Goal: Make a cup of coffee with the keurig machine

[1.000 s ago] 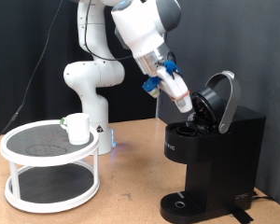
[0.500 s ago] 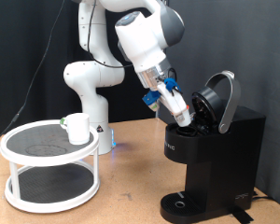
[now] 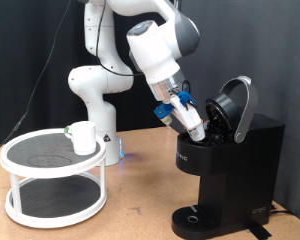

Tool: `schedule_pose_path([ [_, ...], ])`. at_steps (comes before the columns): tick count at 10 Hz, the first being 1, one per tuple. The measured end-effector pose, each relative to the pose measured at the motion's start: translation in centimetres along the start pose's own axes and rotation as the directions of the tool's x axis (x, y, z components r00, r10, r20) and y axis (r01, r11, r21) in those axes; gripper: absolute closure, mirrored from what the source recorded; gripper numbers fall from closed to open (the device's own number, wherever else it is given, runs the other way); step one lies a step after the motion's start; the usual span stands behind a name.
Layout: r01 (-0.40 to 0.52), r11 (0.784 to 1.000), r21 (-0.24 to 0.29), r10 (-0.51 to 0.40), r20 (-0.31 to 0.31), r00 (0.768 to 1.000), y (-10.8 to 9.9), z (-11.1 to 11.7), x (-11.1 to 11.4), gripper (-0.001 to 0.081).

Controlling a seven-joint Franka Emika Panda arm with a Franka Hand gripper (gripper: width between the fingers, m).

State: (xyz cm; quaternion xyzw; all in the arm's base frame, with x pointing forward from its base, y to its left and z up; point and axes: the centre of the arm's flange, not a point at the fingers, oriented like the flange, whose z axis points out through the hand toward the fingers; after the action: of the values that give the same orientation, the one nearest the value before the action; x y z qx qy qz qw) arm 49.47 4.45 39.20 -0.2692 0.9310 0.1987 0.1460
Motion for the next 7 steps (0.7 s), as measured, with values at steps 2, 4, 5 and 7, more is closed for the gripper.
schedule_pose_path([
  [2, 0.002, 1.000, 0.006, -0.002, 0.002, 1.000, 0.14, 0.26, 0.02, 0.0470],
  [4, 0.001, 1.000, 0.010, -0.001, 0.001, 1.000, 0.12, 0.52, 0.07, 0.0470],
  [5, 0.000, 1.000, 0.011, 0.000, -0.001, 1.000, 0.06, 0.67, 0.10, 0.0470],
  [7, -0.004, 1.000, 0.011, 0.004, -0.005, 1.000, -0.16, 1.07, 0.19, 0.0402],
])
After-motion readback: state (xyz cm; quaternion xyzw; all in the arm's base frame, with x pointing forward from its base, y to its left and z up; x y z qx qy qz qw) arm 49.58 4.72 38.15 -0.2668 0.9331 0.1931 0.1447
